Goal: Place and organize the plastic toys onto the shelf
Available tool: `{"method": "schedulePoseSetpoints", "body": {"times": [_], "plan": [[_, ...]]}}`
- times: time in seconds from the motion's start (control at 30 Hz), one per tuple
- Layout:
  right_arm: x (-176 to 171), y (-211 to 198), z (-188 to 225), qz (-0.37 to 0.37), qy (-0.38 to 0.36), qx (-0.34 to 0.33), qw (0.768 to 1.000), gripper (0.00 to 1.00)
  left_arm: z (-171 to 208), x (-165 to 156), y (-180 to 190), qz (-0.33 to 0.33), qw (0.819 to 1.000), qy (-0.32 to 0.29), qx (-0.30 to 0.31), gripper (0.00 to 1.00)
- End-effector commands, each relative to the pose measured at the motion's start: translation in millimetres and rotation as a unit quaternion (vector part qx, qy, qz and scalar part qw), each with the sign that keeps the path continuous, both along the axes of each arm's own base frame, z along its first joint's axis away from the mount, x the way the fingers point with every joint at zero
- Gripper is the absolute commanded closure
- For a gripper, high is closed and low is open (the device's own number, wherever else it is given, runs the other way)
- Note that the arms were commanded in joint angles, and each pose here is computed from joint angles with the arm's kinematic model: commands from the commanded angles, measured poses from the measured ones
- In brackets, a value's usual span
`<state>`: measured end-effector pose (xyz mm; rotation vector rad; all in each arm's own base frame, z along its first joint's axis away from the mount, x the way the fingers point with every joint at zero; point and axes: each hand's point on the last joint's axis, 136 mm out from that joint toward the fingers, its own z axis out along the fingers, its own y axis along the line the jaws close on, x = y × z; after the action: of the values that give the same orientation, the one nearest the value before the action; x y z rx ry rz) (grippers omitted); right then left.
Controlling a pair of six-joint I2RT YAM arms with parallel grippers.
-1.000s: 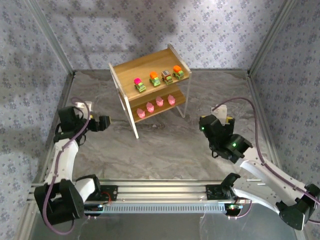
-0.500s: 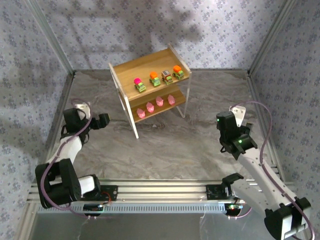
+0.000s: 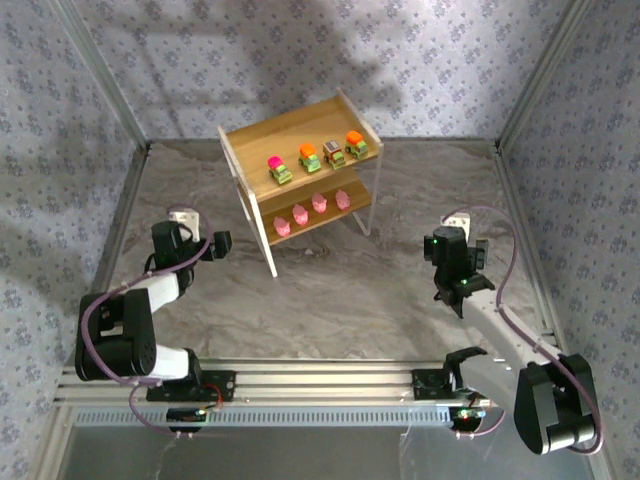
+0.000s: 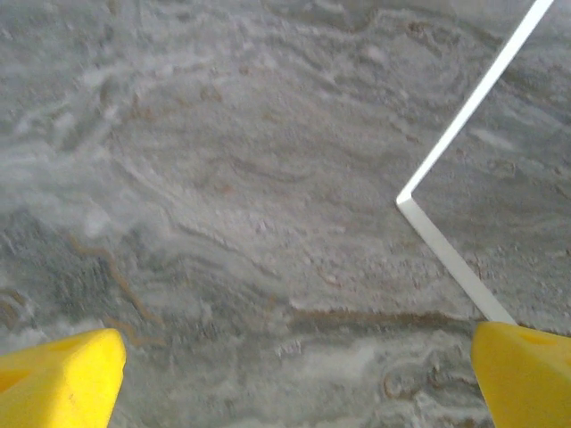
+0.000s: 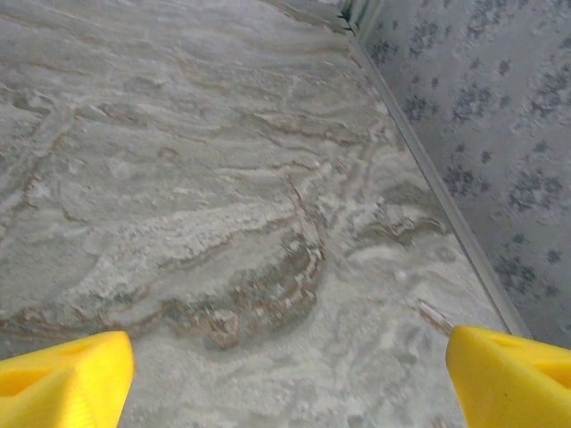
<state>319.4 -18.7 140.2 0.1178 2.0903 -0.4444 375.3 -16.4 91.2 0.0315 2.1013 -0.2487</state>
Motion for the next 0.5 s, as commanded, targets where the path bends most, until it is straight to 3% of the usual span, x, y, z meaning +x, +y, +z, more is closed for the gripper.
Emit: {"method": "schedulePoseSetpoints", "body": {"times": [0.0, 0.2, 0.47], "plan": [[14.8, 7.8, -2.2, 0.034, -0.019, 0.007, 0.999, 0.07, 20.5, 14.1, 1.7, 0.003, 0.998, -0.060, 0.036, 0.00], [32.2, 28.7, -19.5, 0.092, -0.006, 0.009, 0.996, 0.09, 15.0, 18.5, 9.8, 0.019, 0.996, -0.077, 0.044, 0.00], [39.1, 38.1, -15.1, 0.126, -0.054, 0.023, 0.990, 0.09, 3.2, 21.3, 9.4, 0.020, 0.996, -0.075, 0.052, 0.00]]}}
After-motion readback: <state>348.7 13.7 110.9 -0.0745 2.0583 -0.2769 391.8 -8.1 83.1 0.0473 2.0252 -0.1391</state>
